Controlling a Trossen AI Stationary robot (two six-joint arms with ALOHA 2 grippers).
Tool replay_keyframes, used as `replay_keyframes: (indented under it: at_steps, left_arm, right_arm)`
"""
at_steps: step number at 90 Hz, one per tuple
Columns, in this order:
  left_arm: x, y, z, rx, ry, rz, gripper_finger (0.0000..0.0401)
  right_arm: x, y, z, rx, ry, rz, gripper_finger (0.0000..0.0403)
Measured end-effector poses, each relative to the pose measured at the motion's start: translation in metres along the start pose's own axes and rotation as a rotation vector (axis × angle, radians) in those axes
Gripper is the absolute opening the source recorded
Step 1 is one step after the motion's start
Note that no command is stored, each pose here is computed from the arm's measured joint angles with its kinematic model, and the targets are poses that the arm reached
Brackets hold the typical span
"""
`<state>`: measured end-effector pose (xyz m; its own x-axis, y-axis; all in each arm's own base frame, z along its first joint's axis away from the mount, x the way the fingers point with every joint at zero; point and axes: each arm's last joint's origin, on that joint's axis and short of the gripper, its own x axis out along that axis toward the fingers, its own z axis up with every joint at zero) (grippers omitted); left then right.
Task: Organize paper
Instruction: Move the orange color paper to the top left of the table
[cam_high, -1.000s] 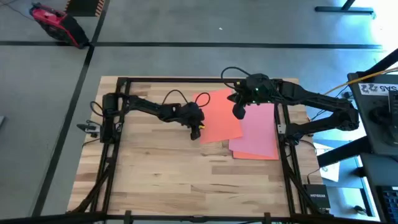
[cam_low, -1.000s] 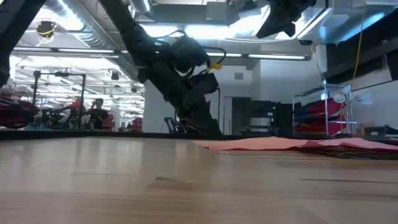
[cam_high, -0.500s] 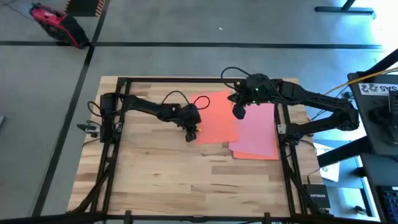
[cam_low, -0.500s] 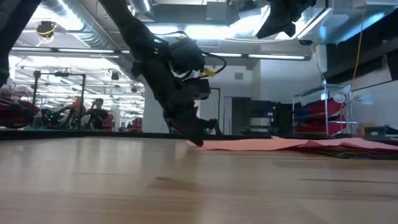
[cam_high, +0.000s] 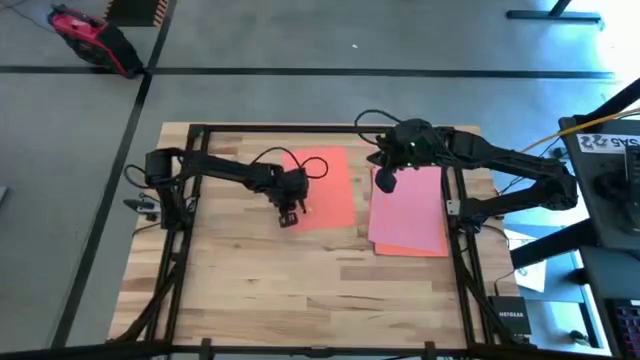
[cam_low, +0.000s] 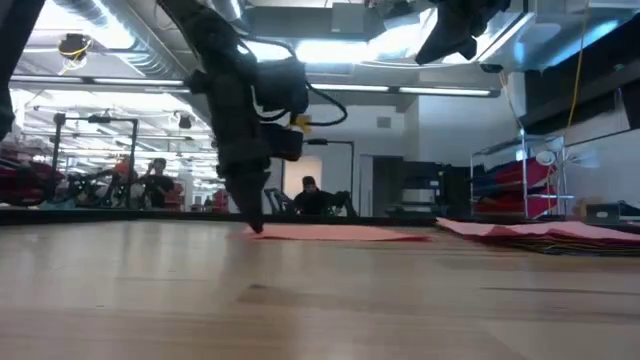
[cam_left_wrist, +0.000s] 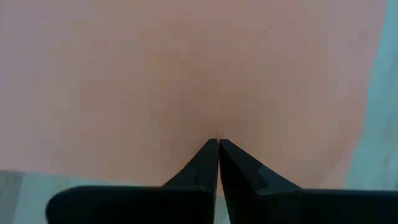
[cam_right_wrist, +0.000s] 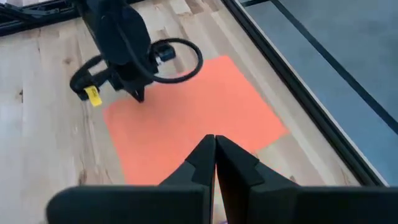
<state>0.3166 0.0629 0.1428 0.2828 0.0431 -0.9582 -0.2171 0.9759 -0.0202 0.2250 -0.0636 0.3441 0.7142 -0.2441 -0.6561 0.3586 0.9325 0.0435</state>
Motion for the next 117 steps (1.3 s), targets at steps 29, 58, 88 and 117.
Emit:
replay_keyframes:
  at_steps: [29,58,88,117]
  left_arm:
    - [-0.022,0.004,-0.015,-0.036,0.023,0.029,0.0]
    - [-0.048,0.019,0.011,-0.313,-0.418,-0.059,0.0]
    - [-0.004,0.015,0.019,-0.585,-0.413,-0.03,0.0]
    - [0.017,0.01,0.01,-0.679,-0.295,0.011,0.0]
  right_arm:
    - [0.0,0.0,-0.001,-0.005,0.015,-0.001,0.0]
    - [0.0,-0.001,-0.001,-0.028,0.012,-0.018,0.0]
    - [0.0,-0.002,-0.001,-0.028,0.005,-0.051,0.0]
    - [0.0,-0.002,-0.001,-0.048,0.005,-0.062,0.0]
